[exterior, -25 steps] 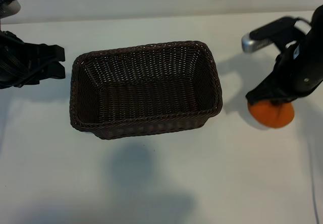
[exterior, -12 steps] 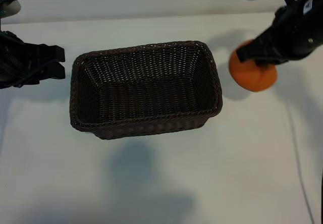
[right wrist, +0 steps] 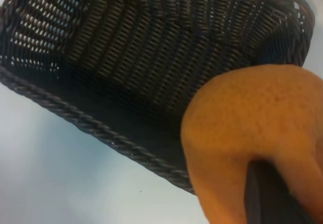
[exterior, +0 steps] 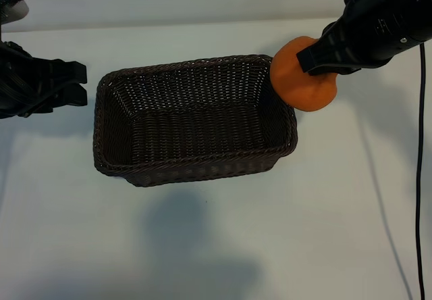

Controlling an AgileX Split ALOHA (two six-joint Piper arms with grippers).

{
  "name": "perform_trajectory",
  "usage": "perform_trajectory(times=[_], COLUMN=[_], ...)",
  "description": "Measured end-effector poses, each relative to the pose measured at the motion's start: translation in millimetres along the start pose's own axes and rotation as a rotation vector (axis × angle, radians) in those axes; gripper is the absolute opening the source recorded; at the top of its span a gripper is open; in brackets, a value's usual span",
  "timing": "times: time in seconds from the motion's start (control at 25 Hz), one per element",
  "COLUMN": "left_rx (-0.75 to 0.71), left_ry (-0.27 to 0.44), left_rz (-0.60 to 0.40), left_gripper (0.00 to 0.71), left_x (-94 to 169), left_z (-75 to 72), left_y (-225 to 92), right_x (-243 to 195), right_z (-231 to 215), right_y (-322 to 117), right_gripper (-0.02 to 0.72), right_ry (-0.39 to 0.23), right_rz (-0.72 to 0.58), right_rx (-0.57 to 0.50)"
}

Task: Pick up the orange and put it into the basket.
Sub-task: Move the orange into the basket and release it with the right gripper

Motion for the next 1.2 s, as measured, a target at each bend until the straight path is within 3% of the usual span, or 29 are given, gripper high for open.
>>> perform_trajectory(times=[1.2], left_rx=[0.0], left_ry=[0.0], left_rz=[0.001], left_gripper=[0.542], left_x=[0.0], left_z=[0.0], left_y=[-0.2], right_x=[-0.6], right_z=[2.7], right_y=[1.6], right_gripper=[0.075], right_ry=[0.004], right_rz=[-0.006], right_rx=[0.026])
Point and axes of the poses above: a point on each arm's last joint axis where the gripper is mounted, x pointing back along that axis away from the gripper, z along the wrist's bending axis when the last joint is at zero, y = z × x, the point moved 9 cm from there along -x, pointing out along that axis toward the gripper, and after that the axes turned 12 degrees about x, right-handed, at the moved point
